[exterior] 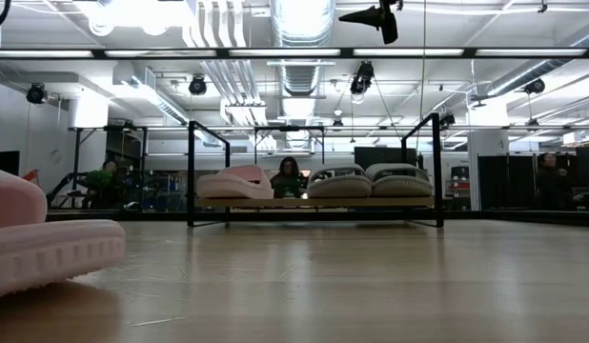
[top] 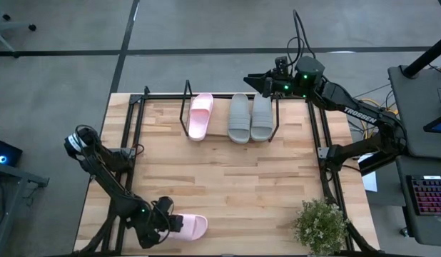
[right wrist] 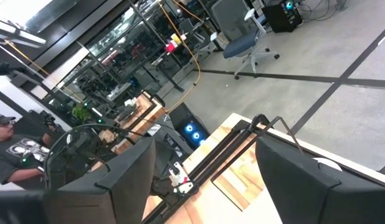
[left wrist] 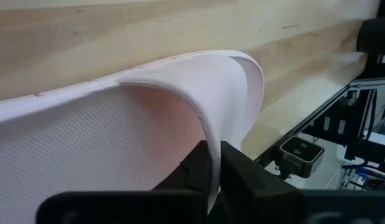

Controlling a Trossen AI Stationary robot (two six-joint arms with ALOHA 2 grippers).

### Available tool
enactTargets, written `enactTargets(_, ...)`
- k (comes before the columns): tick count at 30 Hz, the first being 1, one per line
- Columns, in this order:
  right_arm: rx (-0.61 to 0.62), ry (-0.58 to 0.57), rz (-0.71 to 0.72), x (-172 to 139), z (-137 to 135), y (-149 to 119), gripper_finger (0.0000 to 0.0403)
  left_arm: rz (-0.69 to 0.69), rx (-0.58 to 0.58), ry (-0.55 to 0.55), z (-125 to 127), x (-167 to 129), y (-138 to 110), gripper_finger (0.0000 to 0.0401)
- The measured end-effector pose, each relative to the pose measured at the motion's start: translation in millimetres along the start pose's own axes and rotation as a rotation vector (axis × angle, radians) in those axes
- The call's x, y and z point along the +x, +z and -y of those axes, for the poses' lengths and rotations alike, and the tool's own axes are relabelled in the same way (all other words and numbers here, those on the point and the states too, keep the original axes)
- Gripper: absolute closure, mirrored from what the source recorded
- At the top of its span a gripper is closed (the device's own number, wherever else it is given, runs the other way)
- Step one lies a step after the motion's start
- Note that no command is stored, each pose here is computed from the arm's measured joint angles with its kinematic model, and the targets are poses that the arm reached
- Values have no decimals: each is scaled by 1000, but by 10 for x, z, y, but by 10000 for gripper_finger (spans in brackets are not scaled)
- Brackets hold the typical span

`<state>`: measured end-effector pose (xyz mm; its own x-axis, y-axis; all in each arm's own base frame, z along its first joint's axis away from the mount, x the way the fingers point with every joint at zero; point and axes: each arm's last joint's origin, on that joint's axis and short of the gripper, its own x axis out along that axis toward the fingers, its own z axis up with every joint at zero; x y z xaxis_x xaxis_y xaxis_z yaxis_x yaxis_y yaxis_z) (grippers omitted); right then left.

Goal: Pick and place slides into the shelf
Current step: Put the pink slipper on the shelf

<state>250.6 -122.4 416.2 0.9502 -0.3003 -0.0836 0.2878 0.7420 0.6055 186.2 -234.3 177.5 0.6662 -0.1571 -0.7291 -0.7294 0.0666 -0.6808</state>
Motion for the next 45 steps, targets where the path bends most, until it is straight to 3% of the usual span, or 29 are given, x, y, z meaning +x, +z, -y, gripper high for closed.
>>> enactTargets(6,0,1,-1,0,0,0,141,20,10,-26,25,-37,18,399)
enactTargets(18,-2,45,-30,0,-14,-8,132,277,0,-210,208,-490,332,400)
enactTargets(27,25,115,-84,8,-103,-71,138,612,-4,-429,315,-861,652,401)
enactTargets(38,-165,244,-110,22,-399,-251,144,960,23,-512,513,-1199,1115,401)
enactTargets(45,-320,348,-98,0,-645,-393,145,1160,-81,-565,618,-1384,1365,401)
